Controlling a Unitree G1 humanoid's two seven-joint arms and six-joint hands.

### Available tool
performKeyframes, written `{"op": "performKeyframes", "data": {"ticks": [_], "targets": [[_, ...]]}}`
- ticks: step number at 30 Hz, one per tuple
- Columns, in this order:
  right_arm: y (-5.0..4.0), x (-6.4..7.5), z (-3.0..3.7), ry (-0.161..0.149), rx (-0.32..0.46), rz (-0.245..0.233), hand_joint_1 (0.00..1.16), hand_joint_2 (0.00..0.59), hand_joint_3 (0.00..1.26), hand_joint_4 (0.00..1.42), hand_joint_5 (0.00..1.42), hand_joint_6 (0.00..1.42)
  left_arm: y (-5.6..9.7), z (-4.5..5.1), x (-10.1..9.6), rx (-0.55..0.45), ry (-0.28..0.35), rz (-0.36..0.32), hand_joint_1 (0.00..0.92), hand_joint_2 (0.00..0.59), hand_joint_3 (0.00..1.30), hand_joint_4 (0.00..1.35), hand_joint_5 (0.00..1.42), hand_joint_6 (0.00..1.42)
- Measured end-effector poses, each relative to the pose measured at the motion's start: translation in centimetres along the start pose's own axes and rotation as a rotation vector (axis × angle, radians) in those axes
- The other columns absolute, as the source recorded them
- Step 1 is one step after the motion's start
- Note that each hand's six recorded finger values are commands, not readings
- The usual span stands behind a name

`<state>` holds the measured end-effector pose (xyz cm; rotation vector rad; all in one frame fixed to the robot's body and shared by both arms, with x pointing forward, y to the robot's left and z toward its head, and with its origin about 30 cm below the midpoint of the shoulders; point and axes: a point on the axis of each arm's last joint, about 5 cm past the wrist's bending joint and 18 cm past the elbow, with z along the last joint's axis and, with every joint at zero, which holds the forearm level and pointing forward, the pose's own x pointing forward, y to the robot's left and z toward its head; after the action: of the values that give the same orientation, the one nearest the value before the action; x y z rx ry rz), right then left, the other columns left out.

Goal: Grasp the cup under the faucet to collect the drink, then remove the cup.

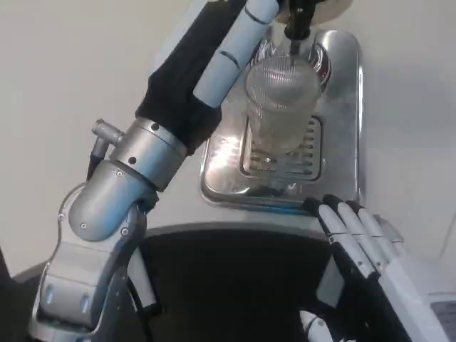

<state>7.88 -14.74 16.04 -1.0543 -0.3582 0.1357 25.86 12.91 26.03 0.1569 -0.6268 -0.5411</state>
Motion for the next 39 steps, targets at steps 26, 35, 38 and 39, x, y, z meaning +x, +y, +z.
{"op": "performKeyframes", "data": {"ticks": [26,35,38,39], "targets": [[0.27,0.62,-0.58,0.001,0.004,-0.029,0.32,0.541,0.06,0.00,0.00,0.03,-0.50,0.48,0.06,0.202,0.009,-0.117,0.000,0.226,0.00,0.00,0.00,0.00],[0.16,0.74,-0.92,0.032,0.028,-0.048,0.33,0.481,0.03,0.00,0.00,0.03,-0.34,0.70,0.01,0.404,-0.020,-0.175,0.000,0.223,0.00,0.00,0.00,0.00],[0.18,0.76,-0.90,0.041,0.046,-0.057,0.36,0.413,0.01,0.00,0.00,0.03,-0.25,0.68,0.03,0.425,-0.025,-0.188,0.000,0.220,0.00,0.00,0.00,0.00],[0.20,0.78,-0.89,0.046,0.057,-0.062,0.37,0.391,0.01,0.00,0.00,0.03,-0.19,0.68,0.06,0.430,-0.029,-0.194,0.000,0.220,0.00,0.00,0.00,0.00]]}}
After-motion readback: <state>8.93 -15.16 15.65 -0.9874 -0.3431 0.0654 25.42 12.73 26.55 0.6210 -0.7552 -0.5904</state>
